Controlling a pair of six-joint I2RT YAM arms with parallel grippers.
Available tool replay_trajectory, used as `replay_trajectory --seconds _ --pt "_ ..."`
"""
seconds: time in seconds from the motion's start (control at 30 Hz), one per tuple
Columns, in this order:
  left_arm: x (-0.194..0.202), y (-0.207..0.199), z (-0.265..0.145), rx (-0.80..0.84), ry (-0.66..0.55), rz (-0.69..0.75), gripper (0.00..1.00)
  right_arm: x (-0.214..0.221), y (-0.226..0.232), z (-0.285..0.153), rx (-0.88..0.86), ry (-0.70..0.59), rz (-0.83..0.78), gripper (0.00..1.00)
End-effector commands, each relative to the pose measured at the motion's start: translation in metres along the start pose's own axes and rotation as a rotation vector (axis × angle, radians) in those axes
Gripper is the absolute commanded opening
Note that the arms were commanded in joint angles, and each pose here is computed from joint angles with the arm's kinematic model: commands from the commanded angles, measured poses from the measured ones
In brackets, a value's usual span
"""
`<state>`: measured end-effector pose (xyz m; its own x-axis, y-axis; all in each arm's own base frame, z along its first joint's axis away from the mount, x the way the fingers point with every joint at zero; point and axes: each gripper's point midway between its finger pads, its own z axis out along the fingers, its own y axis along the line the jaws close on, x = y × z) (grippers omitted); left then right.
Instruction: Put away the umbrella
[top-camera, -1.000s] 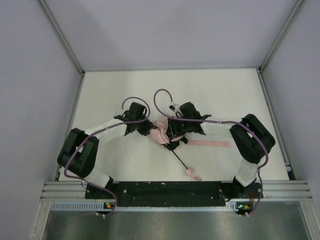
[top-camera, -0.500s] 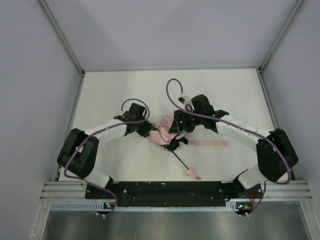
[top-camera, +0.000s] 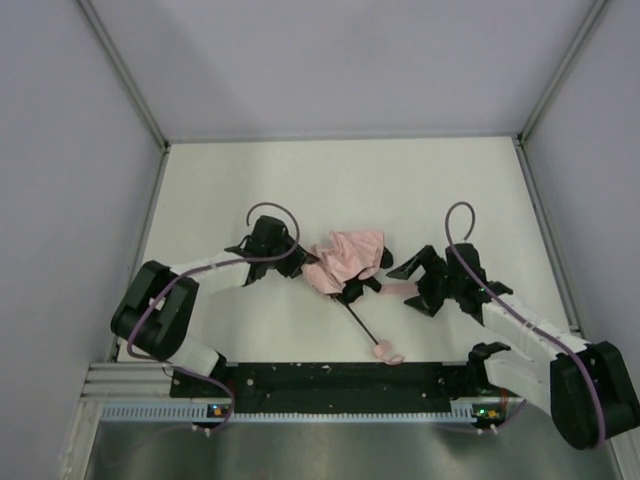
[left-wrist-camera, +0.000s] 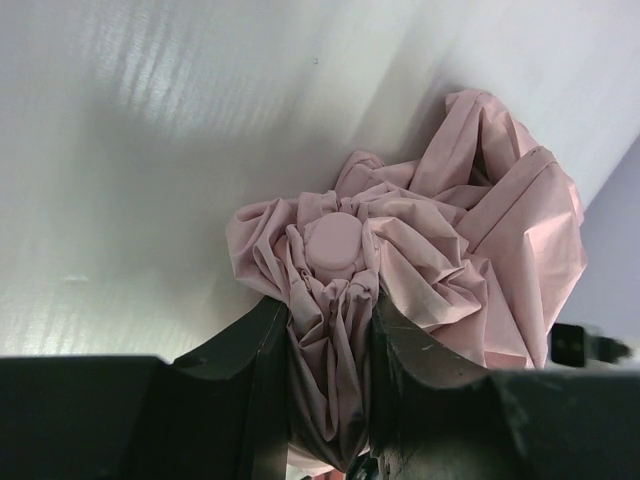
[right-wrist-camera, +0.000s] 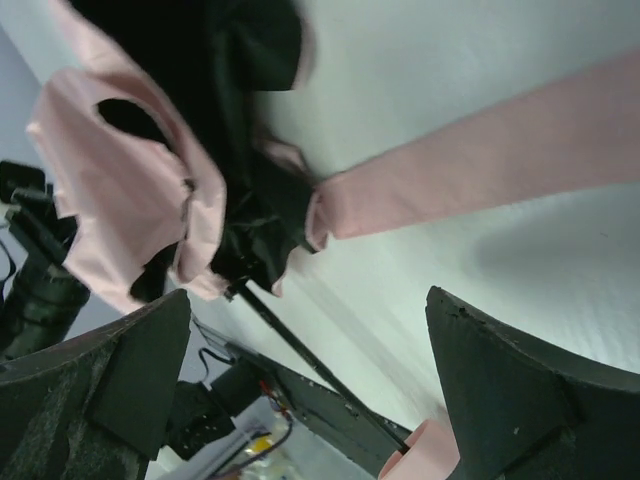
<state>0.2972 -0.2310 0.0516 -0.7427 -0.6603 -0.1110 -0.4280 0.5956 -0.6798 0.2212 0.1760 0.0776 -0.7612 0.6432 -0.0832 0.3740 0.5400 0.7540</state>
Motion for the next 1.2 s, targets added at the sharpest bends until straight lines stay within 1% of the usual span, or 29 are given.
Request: replay_trajectory --seconds 0.0,0.03,0.07,0.13,0.17,0.23,0.33,0.37,0.43,0.47,0.53,0.57,0.6,0.63,0.73,0.8,0.9,0.97,1.03,1.1,1.17 --pt "0.003 -0.035 -0.014 0.186 0.023 0.009 0.0 -0.005 -0.001 0.008 -0.036 -0.049 0.234 0.99" --pt "0.002 -0.042 -0.018 0.227 0.014 0.01 0.0 -0.007 -0.008 0.011 -0.026 -0.064 0.239 0.98" --pt "0.001 -0.045 -0.022 0.251 0.011 0.006 0.0 -0.009 -0.006 0.013 -0.049 -0.074 0.243 0.93" --pt "0.001 -0.052 -0.029 0.292 0.007 0.003 0.0 -0.011 -0.007 0.02 -0.089 -0.084 0.253 0.74" --pt "0.001 -0.053 -0.031 0.3 0.013 -0.003 0.0 -0.01 -0.012 0.026 -0.074 -0.077 0.276 0.7" --pt "0.001 -0.055 -0.036 0.318 0.021 -0.019 0.0 -0.011 -0.013 0.032 -0.09 -0.07 0.294 0.65" --pt "0.001 -0.061 -0.044 0.355 0.028 -0.038 0.0 -0.013 -0.019 0.042 -0.067 -0.072 0.31 0.64" --pt "0.001 -0.062 -0.046 0.363 0.03 -0.042 0.0 -0.014 -0.021 0.044 -0.06 -0.075 0.322 0.62" --pt "0.001 -0.064 -0.051 0.375 0.033 -0.047 0.0 -0.018 -0.022 0.047 -0.056 -0.095 0.333 0.52" --pt "0.0 -0.065 -0.053 0.38 0.031 -0.05 0.0 -0.022 -0.023 0.048 -0.05 -0.115 0.328 0.45" --pt "0.0 -0.065 -0.056 0.389 0.03 -0.058 0.0 -0.027 -0.027 0.051 -0.041 -0.14 0.324 0.23" --pt "-0.001 -0.063 -0.057 0.395 0.027 -0.068 0.0 -0.03 -0.028 0.052 -0.04 -0.156 0.319 0.14" --pt "-0.001 -0.063 -0.058 0.407 0.028 -0.079 0.0 -0.033 -0.029 0.054 -0.04 -0.166 0.303 0.08" --pt "-0.001 -0.065 -0.06 0.423 0.031 -0.091 0.0 -0.034 -0.029 0.056 -0.036 -0.159 0.296 0.0" --pt "-0.002 -0.075 -0.071 0.493 0.034 -0.096 0.0 -0.041 -0.019 0.065 -0.077 -0.135 0.241 0.0" --pt "-0.001 -0.077 -0.075 0.508 0.039 -0.094 0.0 -0.044 -0.019 0.071 -0.095 -0.121 0.237 0.0" --pt "-0.006 -0.085 -0.085 0.574 0.007 -0.09 0.0 -0.049 -0.007 0.072 -0.146 -0.099 0.215 0.0" --pt "-0.008 -0.095 -0.092 0.63 -0.011 -0.052 0.0 -0.049 -0.003 0.072 -0.147 -0.088 0.202 0.0" --pt "-0.011 -0.106 -0.098 0.674 -0.033 0.013 0.0 -0.048 -0.003 0.071 -0.123 -0.08 0.127 0.0" --pt "-0.014 -0.114 -0.102 0.701 -0.057 0.053 0.0 -0.057 0.0 0.068 -0.092 -0.097 0.058 0.0" --pt "-0.017 -0.116 -0.106 0.735 -0.074 0.044 0.0 -0.063 0.003 0.068 -0.093 -0.1 0.021 0.0"
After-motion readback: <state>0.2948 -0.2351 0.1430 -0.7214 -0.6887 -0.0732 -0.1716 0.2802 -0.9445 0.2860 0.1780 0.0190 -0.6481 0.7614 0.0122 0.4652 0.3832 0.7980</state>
